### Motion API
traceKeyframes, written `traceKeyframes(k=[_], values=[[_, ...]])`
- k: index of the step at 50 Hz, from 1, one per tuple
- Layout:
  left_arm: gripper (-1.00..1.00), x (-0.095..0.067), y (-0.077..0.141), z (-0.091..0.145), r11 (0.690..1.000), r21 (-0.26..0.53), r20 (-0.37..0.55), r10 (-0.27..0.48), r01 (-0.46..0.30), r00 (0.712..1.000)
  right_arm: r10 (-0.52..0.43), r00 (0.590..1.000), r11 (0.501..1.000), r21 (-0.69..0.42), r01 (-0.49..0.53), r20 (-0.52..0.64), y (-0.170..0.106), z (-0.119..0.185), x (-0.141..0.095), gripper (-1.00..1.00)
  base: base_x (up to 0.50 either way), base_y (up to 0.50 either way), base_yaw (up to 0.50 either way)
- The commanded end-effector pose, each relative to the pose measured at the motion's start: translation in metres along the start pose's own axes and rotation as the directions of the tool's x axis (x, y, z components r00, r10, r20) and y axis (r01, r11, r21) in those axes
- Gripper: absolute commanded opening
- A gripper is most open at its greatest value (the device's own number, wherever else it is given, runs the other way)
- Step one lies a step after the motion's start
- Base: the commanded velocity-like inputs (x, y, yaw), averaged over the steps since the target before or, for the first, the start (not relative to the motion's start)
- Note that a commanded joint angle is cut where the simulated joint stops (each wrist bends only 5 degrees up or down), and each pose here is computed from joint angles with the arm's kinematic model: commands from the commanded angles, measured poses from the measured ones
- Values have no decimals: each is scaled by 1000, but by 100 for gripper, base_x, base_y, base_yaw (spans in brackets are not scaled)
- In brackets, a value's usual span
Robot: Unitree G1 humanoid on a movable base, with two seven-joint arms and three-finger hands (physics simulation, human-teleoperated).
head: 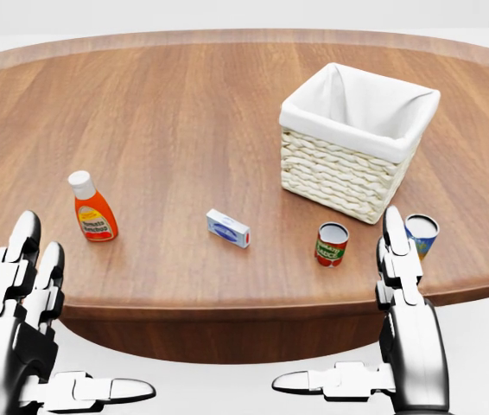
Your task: Pick up the ketchup, and put it in the basket.
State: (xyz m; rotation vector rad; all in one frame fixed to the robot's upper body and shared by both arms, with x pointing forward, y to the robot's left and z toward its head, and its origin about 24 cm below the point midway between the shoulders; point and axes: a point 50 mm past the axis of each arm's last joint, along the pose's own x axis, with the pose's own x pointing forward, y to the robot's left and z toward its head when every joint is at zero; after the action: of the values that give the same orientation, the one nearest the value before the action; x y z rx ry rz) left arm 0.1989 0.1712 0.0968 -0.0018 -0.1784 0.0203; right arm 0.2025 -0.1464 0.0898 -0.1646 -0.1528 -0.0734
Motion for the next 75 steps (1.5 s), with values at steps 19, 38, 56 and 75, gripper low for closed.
traceKeyframes(k=[19,38,56,75], values=[[100,0,-1,-3,1000,16,-14,3,-3,1000,-3,1000,1000,-5,3,-7,2,-4,3,100,0,21,0],[100,0,2,1,1000,-1,3,16,-16,1000,21,999,1000,-20,-20,36,4,2,-3,100,8,0,0],[100,-1,2,1,1000,1,3,14,-14,1000,19,999,1000,-21,-18,40,4,3,-4,100,50,0,0],[100,-2,3,3,1000,-2,9,15,-15,1000,17,999,1000,-21,-16,49,3,4,-4,100,50,0,0]])
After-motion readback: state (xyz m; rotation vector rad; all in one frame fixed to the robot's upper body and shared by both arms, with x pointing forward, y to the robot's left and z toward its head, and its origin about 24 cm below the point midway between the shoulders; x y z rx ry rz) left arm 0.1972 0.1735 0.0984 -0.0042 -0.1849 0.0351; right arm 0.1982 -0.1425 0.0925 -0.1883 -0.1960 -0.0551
